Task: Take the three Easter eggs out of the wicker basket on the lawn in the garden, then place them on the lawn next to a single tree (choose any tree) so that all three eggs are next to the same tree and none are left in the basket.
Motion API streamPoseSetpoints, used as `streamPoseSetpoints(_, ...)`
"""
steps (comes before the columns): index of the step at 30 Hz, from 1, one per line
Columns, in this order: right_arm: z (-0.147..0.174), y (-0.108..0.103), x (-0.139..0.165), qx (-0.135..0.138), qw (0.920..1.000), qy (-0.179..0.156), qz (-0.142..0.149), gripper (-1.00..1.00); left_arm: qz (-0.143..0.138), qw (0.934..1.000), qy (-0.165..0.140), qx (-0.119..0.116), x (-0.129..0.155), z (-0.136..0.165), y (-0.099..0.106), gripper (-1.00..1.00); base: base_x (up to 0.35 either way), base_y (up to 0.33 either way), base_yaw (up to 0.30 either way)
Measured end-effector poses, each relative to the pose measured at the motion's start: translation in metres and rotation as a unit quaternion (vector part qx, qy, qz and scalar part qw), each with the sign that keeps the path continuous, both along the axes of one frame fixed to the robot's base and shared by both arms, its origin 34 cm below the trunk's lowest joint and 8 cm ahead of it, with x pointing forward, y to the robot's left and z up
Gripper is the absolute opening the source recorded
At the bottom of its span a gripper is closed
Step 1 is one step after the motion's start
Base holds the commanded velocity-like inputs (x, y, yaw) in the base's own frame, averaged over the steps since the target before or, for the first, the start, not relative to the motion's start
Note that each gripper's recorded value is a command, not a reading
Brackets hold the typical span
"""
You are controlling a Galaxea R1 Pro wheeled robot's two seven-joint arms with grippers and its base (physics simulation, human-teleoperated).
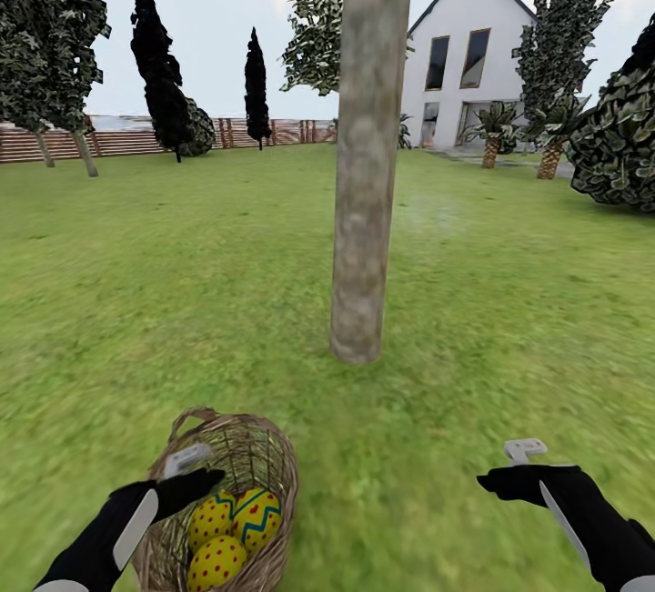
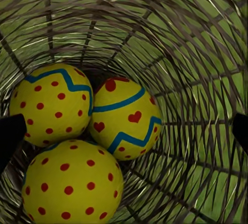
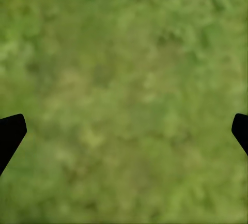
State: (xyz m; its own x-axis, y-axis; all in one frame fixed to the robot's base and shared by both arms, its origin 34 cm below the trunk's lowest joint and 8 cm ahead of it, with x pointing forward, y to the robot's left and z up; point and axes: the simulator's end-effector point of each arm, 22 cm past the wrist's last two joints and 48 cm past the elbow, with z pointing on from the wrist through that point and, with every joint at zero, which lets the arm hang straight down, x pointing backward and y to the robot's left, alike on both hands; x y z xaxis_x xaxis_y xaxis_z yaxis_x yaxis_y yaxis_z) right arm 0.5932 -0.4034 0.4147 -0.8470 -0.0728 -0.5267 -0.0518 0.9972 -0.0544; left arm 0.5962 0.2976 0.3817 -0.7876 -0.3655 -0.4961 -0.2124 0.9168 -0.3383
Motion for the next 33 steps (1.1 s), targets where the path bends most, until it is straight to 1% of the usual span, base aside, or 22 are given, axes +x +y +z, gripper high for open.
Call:
streamPoseSetpoints(7, 0.0, -0.001, 0.0, 0.0, 1.0, 0.0, -0.001, 1.0, -0.002, 0.9999, 0.009, -0.006, -0.005, -0.007, -0.009, 1.0, 0.006, 0.001, 0.0)
streamPoseSetpoints(10, -0.006, -0.001, -0.002, 0.0, 1.0, 0.0, -0.001, 1.0, -0.004, 0.9999, 0.01, -0.008, -0.008, -0.014, -0.014, 1.0, 0.0, 0.0, 0.0)
streamPoseSetpoints(22, -0.034, 0.0, -0.009, 0.0, 1.0, 0.0, 0.0, 1.0, -0.001, 0.9999, 0.009, -0.007, -0.014, -0.04, -0.01, 1.0, 0.0, 0.0, 0.0)
streamPoseSetpoints(30, -0.052, 0.0, -0.014, 0.0, 1.0, 0.0, -0.001, 1.0, 0.002, 0.9999, 0.015, -0.002, -0.021, -0.059, 0.002, 1.0, 0.0, 0.0, 0.0)
streamPoseSetpoints(32, -0.056, -0.001, -0.015, 0.0, 1.0, 0.0, -0.001, 1.0, 0.004, 0.9999, 0.015, 0.007, -0.023, -0.063, 0.015, 1.0, 0.0, 0.0, 0.0)
streamPoseSetpoints(33, -0.058, -0.001, -0.016, 0.0, 1.0, 0.0, -0.001, 1.0, 0.007, 0.9998, 0.015, 0.014, -0.024, -0.064, 0.028, 1.0, 0.0, 0.0, 0.0)
